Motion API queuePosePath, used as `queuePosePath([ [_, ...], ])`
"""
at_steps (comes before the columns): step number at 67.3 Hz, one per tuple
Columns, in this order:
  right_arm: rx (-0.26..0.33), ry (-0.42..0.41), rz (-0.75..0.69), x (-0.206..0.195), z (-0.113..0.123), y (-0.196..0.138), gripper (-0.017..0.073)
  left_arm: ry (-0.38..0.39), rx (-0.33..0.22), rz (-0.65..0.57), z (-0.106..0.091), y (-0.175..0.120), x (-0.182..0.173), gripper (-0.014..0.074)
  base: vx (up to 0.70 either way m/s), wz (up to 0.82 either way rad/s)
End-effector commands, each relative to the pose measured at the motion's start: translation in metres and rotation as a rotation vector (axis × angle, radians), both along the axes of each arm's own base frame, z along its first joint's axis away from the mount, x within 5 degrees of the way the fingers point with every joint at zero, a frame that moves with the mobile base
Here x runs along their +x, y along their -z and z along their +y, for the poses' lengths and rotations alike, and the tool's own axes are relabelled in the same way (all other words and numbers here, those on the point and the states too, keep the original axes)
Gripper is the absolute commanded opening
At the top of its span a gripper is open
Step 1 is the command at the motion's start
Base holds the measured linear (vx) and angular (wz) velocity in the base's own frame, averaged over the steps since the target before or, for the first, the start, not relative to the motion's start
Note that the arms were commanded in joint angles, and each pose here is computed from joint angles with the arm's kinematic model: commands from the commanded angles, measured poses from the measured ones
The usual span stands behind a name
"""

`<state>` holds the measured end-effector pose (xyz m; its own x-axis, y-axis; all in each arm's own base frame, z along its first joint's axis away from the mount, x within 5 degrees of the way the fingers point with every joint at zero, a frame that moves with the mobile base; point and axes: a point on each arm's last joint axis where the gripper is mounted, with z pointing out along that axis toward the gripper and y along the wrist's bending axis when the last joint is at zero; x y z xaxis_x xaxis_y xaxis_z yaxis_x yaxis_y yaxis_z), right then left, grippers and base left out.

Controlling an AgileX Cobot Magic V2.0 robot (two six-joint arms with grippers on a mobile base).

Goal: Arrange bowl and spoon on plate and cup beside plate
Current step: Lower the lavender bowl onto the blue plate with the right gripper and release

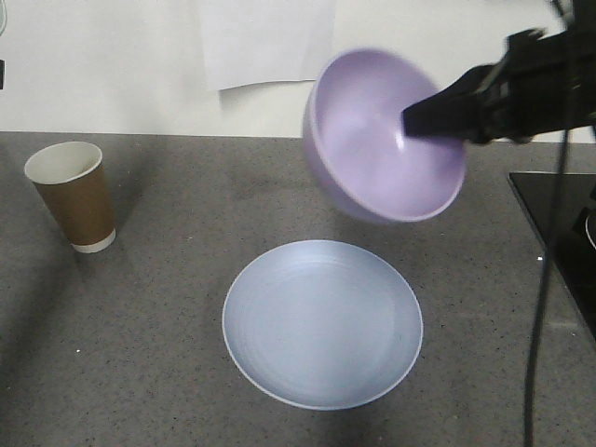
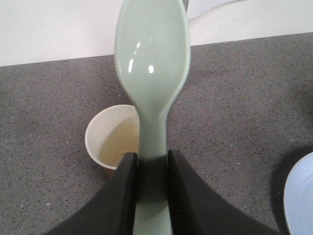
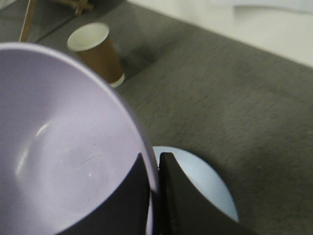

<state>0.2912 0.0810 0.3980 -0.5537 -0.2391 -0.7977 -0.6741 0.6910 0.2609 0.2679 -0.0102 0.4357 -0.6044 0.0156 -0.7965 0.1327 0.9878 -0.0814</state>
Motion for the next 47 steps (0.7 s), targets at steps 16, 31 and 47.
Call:
queuePosePath([
  [16,-0.270,-0.210,0.206,0.039,0.059,0.088,-0.0003,-0.004,-0.018,-0.116,-0.002,-0.020,-0.005,-0.0006,0.00,0.00],
  [31,-0.388,-0.244,0.248,0.051,0.071,0.124,0.0016,-0.005,-0.017,-0.116,-0.002,-0.020,-0.005,-0.0006,0.00,0.00],
  [47,-0.414,-0.225,0.217,0.053,0.073,0.125,0.0179,-0.005,-0.017,-0.116,-0.002,-0.020,-0.005,-0.0006,0.00,0.00],
])
